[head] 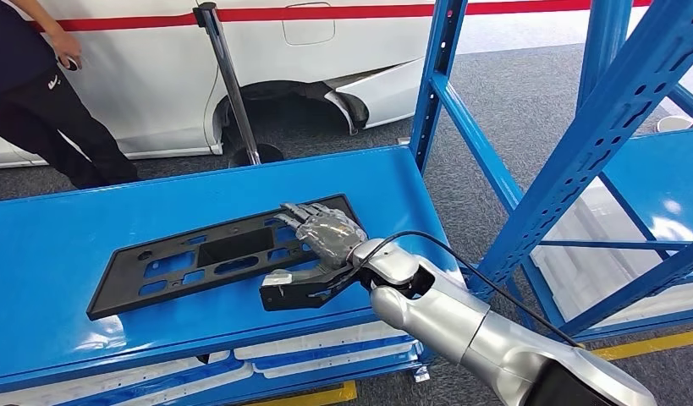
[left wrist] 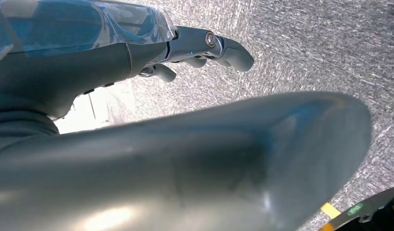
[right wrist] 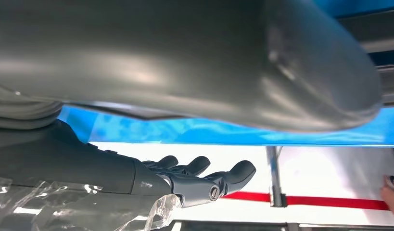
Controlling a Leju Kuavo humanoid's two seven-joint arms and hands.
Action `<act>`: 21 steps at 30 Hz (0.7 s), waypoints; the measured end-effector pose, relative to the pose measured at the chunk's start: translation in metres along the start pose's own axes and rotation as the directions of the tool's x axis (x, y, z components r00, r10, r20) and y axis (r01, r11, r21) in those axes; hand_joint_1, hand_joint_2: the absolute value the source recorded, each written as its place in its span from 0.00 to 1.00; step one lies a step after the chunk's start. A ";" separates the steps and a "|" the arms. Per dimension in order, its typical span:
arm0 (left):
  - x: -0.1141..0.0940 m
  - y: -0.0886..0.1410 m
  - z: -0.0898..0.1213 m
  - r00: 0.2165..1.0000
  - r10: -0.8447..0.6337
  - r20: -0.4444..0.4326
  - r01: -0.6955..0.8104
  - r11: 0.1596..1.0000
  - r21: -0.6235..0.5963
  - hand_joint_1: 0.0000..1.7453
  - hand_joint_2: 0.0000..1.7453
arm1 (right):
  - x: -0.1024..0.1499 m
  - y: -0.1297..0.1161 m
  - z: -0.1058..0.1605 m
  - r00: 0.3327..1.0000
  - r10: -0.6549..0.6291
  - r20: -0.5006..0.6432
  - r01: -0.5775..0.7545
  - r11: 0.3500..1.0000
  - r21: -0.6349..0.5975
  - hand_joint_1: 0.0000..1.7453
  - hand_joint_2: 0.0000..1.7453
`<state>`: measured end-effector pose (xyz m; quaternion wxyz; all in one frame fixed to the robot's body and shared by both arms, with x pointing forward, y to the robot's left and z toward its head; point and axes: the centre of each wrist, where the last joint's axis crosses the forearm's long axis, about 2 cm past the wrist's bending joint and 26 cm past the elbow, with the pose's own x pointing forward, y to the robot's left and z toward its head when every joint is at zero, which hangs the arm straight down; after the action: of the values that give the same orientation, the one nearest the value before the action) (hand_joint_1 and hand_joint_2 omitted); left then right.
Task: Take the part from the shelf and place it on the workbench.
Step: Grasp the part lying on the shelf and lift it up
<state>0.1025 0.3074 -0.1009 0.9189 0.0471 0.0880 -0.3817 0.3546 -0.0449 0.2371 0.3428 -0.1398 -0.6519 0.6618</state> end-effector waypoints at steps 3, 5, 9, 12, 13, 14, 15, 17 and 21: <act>-0.001 0.001 0.000 1.000 -0.001 -0.005 0.001 1.000 -0.001 0.00 0.00 | 0.002 0.001 -0.001 0.999 0.049 -0.016 -0.049 0.999 -0.004 0.00 0.00; -0.001 0.001 0.000 1.000 -0.001 -0.006 0.001 1.000 -0.001 0.00 0.00 | 0.002 0.002 -0.001 0.997 0.073 -0.020 -0.073 0.997 -0.005 0.00 0.00; -0.001 0.002 0.000 1.000 -0.001 -0.008 0.001 1.000 -0.001 0.00 0.00 | 0.003 0.005 -0.002 0.994 0.104 -0.027 -0.104 0.995 -0.004 0.00 0.00; -0.002 0.002 0.000 1.000 -0.001 -0.008 0.001 1.000 0.000 0.00 0.00 | 0.004 0.005 -0.003 0.988 0.149 -0.050 -0.149 0.989 -0.006 0.00 0.00; -0.002 0.002 0.000 1.000 0.000 -0.009 0.000 1.000 0.001 0.00 0.00 | 0.004 0.006 -0.003 0.984 0.170 -0.061 -0.171 0.985 -0.006 0.00 0.00; -0.002 0.003 0.000 1.000 0.000 -0.009 0.000 1.000 0.002 0.00 0.00 | 0.005 0.007 -0.003 0.979 0.191 -0.071 -0.192 0.981 -0.006 0.00 0.00; -0.002 0.003 0.000 1.000 0.001 -0.009 -0.001 1.000 0.003 0.00 0.00 | 0.005 0.008 -0.004 0.975 0.208 -0.080 -0.209 0.978 -0.005 0.00 0.00; -0.002 0.004 0.000 1.000 0.001 -0.009 -0.001 1.000 0.005 0.00 0.00 | 0.005 0.009 -0.004 0.969 0.232 -0.091 -0.233 0.973 -0.002 0.00 0.00; -0.001 0.006 0.000 1.000 0.003 -0.008 -0.003 1.000 0.009 0.00 0.00 | 0.005 0.013 -0.006 0.959 0.262 -0.103 -0.263 0.965 0.010 0.00 0.00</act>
<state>0.1054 0.3122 -0.1000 0.9188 0.0530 0.0899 -0.3806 0.3513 -0.0360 0.2248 0.2851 -0.2598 -0.6101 0.6921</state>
